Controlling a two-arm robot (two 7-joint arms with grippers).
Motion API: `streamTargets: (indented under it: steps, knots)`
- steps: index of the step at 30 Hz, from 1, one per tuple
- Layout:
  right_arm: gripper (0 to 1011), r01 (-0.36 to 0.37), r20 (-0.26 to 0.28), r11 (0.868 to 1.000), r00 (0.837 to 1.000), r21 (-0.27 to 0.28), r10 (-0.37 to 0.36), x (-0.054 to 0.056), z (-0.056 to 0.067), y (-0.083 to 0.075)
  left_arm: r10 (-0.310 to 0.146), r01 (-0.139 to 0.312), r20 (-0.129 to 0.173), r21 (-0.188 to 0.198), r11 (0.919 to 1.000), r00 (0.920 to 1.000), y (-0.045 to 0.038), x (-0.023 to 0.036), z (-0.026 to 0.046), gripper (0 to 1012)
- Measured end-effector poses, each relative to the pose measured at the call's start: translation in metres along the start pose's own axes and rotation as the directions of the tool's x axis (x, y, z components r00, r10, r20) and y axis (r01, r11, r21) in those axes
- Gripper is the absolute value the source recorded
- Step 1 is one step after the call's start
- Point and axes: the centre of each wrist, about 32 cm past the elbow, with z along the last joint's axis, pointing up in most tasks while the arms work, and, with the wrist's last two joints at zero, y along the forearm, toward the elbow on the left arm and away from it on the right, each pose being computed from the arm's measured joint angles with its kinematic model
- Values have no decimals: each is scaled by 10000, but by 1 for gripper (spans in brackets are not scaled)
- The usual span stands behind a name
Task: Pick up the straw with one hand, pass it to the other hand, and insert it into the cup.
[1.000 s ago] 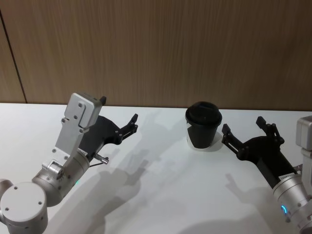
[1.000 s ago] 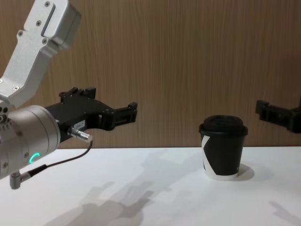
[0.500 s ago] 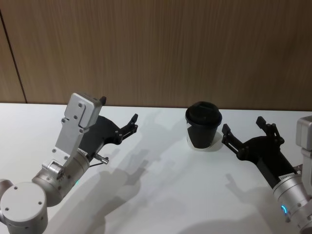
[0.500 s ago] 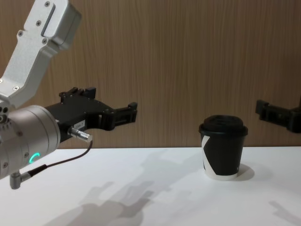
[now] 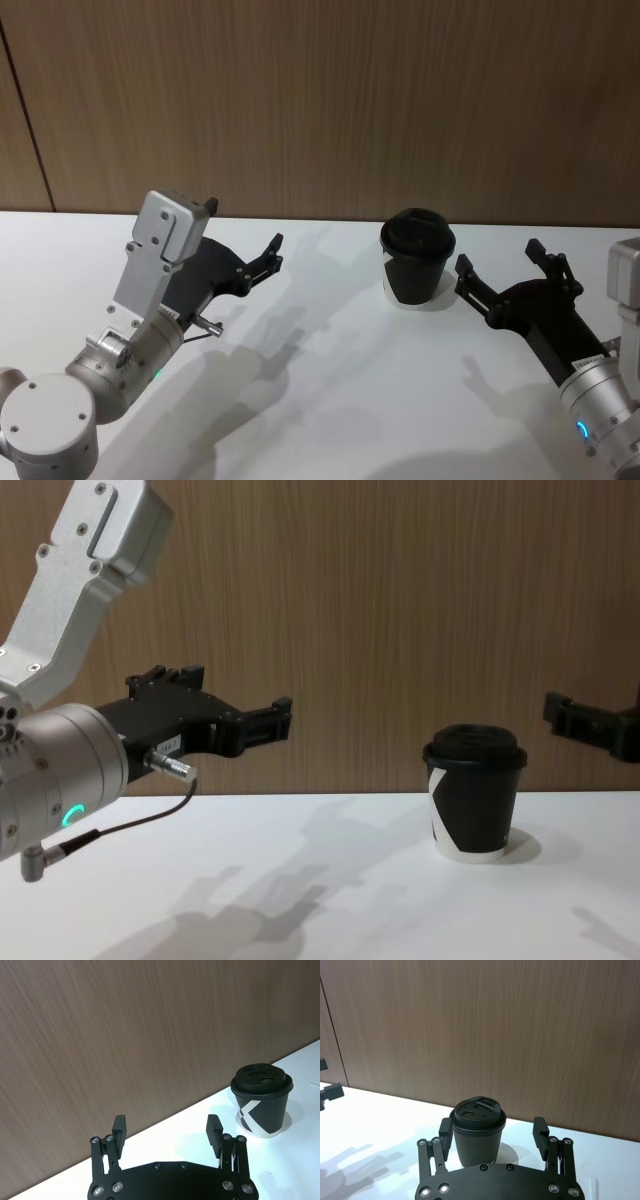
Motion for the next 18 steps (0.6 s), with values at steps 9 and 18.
streamTargets:
  steps: [9, 18]
  knots:
    - [1001, -77, 134, 9999, 9999, -107, 78, 13, 4, -6, 0, 0, 0, 0, 10000, 10000, 0, 0, 0, 1003]
    - [1001, -154, 451, 9989, 9988, -454, 174, 66, 35, -44, 0, 0, -1, 0, 10000, 10000, 0, 0, 0, 1003]
